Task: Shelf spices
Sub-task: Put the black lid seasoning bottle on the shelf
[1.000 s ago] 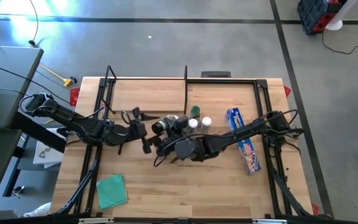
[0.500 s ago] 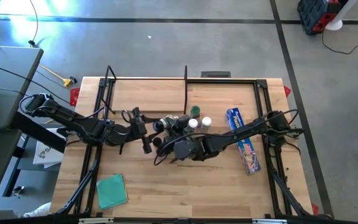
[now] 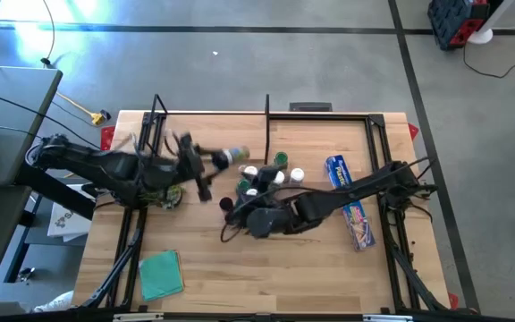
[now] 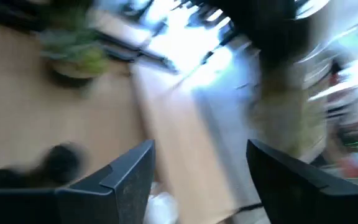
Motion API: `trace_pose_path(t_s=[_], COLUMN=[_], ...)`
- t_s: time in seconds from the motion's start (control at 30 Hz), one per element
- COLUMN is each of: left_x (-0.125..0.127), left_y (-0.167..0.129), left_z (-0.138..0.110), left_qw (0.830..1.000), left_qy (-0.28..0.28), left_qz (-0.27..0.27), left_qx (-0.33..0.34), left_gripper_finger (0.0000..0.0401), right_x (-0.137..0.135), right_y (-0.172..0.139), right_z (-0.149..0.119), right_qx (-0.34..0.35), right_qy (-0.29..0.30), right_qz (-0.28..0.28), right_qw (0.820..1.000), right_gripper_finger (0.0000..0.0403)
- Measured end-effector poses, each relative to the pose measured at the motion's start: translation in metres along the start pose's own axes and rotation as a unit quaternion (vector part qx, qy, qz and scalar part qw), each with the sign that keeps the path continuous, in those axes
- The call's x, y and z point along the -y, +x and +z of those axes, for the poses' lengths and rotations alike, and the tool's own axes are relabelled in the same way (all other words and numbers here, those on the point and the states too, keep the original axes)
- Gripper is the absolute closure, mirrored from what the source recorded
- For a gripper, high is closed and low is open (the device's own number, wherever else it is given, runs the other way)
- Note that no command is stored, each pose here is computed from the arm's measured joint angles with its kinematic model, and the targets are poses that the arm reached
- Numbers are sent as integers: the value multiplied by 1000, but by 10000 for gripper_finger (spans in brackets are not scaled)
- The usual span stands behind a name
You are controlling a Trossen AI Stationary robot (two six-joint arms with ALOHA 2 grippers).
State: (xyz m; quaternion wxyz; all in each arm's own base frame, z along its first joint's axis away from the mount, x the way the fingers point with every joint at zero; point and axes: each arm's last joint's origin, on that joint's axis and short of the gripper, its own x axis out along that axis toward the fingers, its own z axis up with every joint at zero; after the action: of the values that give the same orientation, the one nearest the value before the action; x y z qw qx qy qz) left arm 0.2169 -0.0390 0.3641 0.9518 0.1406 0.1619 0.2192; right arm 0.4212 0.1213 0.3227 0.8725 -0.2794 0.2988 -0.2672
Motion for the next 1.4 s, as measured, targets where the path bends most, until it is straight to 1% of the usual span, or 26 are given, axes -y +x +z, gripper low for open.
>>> trace_pose_path(t_s=[0.03,0.1,0.2,0.27,0.33,0.47,0.57,0.67,0.73,0.8,0.93,1.03,1.1,1.13,1.23,1.27,1.3,1.4], left_x=[-7,-20,-40,-55,-69,-93,-106,-110,-113,-116,-113,-112,-111,-111,-113,-114,-115,-115], left_y=[-2,-1,5,13,27,63,87,110,123,133,148,148,147,147,142,141,141,140], left_z=[5,11,16,18,13,-8,-22,-41,-52,-64,-90,-100,-106,-107,-110,-111,-111,-111], left_qw=[1000,998,995,993,989,976,964,941,926,906,849,806,777,769,747,743,743,752], left_qy=[9,27,54,62,72,72,111,171,205,240,308,354,380,388,401,401,400,381], left_qz=[6,11,12,-4,-32,-73,-117,-168,-191,-215,-285,-332,-352,-353,-367,-369,-366,-345], left_qx=[-16,-48,-84,-97,-125,-194,-213,-239,-252,-274,-320,-339,-357,-365,-384,-389,-393,-414], left_gripper_finger=[201,201,201,201,201,201,202,202,202,202,202,202,202,202,202,202,202,202], right_x=[4,10,10,6,1,-10,-23,-39,-49,-54,-64,-67,-70,-70,-71,-71,-71,-71], right_y=[-3,-9,-21,-30,-37,-45,-49,-49,-47,-45,-41,-38,-35,-34,-28,-26,-24,-18], right_z=[0,-1,-9,-17,-26,-46,-58,-69,-77,-84,-97,-101,-104,-104,-104,-104,-103,-100], right_qx=[-12,-37,-74,-103,-134,-187,-218,-230,-236,-243,-258,-261,-259,-258,-249,-244,-241,-225], right_qy=[12,27,26,26,28,20,17,15,10,5,2,3,9,11,15,18,19,25], right_qz=[20,41,47,52,61,76,105,139,151,157,170,177,180,181,185,187,189,194], right_qw=[1000,998,996,993,989,979,970,963,960,957,951,949,949,949,950,951,952,954], right_gripper_finger=[148,142,140,140,140,139,139,139,139,139,139,139,139,139,139,139,139,139])
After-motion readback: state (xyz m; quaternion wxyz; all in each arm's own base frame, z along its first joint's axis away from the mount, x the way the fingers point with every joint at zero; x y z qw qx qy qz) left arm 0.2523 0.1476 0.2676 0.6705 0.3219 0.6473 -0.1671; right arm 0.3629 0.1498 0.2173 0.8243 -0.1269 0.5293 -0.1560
